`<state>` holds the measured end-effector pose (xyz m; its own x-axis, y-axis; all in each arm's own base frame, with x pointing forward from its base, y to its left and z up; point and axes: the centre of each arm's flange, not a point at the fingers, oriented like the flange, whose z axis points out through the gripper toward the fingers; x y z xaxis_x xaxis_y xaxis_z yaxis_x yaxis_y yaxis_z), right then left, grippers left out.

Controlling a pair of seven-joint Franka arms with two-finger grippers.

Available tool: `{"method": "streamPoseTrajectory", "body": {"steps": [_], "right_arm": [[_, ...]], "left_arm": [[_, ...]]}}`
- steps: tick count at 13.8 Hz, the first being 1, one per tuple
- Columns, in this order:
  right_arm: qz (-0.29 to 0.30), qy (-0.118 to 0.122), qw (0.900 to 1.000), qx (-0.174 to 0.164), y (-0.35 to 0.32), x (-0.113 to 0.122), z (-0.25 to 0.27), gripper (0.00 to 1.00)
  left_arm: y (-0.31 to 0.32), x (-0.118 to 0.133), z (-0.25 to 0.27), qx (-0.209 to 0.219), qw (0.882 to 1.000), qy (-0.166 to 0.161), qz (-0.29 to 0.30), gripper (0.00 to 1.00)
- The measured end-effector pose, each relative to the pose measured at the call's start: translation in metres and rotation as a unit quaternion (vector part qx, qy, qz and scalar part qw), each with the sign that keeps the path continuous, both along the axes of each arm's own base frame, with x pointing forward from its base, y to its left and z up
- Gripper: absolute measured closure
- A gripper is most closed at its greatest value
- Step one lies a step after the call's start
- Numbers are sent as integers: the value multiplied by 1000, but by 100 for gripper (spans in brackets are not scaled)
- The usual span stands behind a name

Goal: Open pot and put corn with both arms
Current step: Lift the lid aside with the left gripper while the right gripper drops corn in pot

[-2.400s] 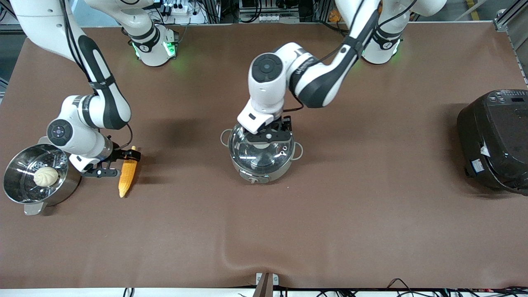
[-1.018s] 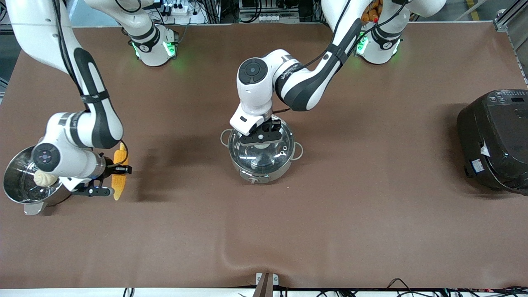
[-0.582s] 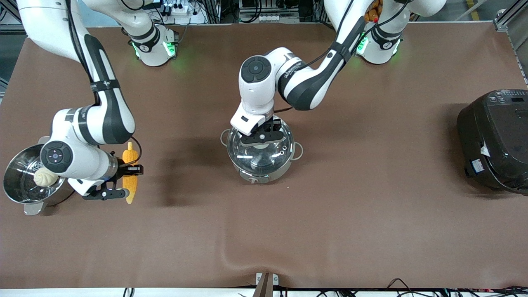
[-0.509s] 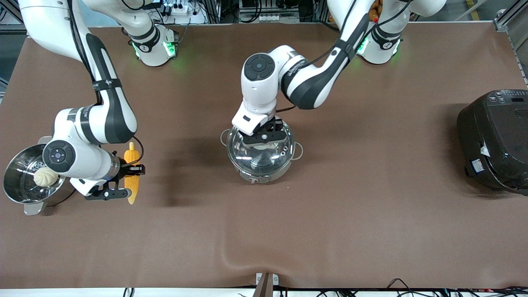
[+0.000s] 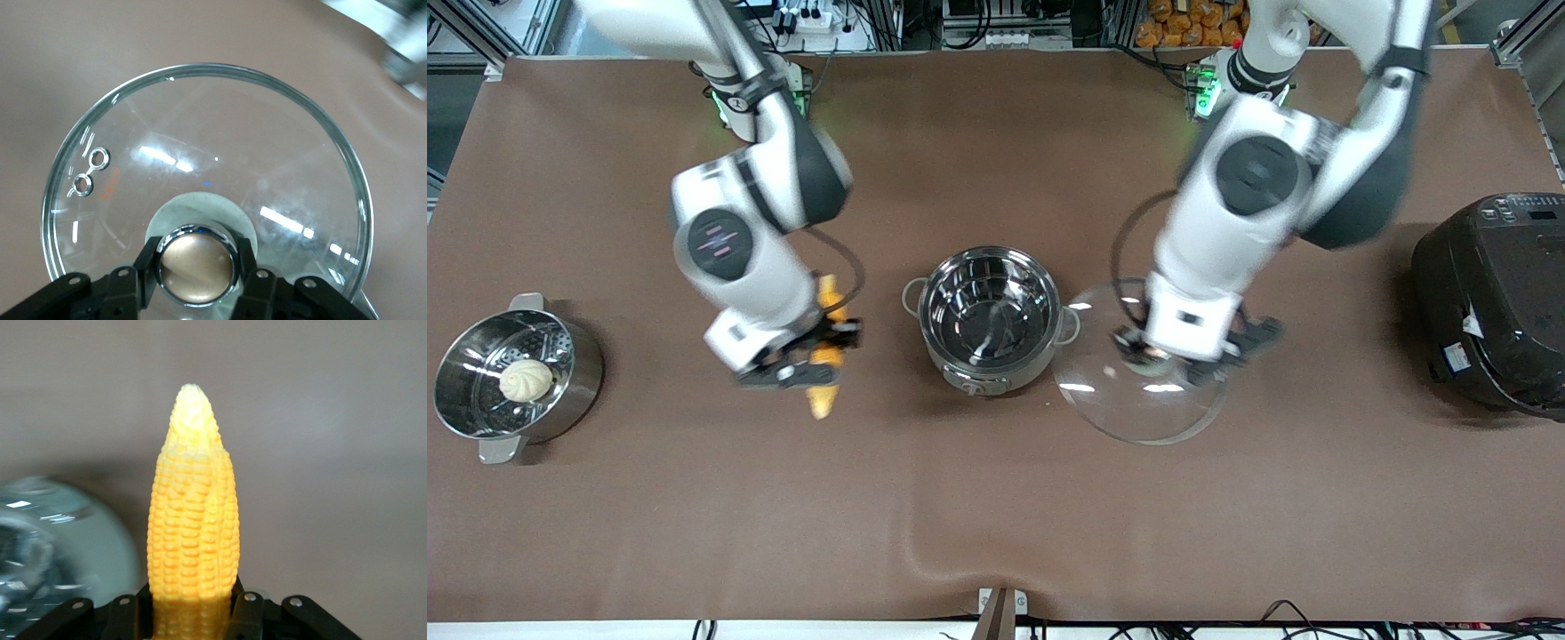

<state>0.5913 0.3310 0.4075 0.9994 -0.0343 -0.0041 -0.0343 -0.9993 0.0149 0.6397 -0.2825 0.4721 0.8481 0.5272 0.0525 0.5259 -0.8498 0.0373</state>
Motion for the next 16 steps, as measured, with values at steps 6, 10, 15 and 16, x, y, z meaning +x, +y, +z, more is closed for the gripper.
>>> {"method": "streamPoseTrajectory", "body": {"steps": [6, 10, 15, 16], "right_arm": [[-62, -40, 997, 29, 178, -82, -56, 60], [-79, -35, 996, 18, 182, -77, -103, 41], [-87, -33, 996, 9, 176, -68, -91, 0], [-96, -29, 995, 0, 162, -57, -78, 0]], "left_arm": [[111, 30, -133, 44, 998, 39, 3, 50], [103, -9, -211, 58, 997, 38, -35, 50], [102, -33, -242, 54, 997, 39, -46, 50], [103, -35, -244, 55, 997, 41, -46, 50]]}}
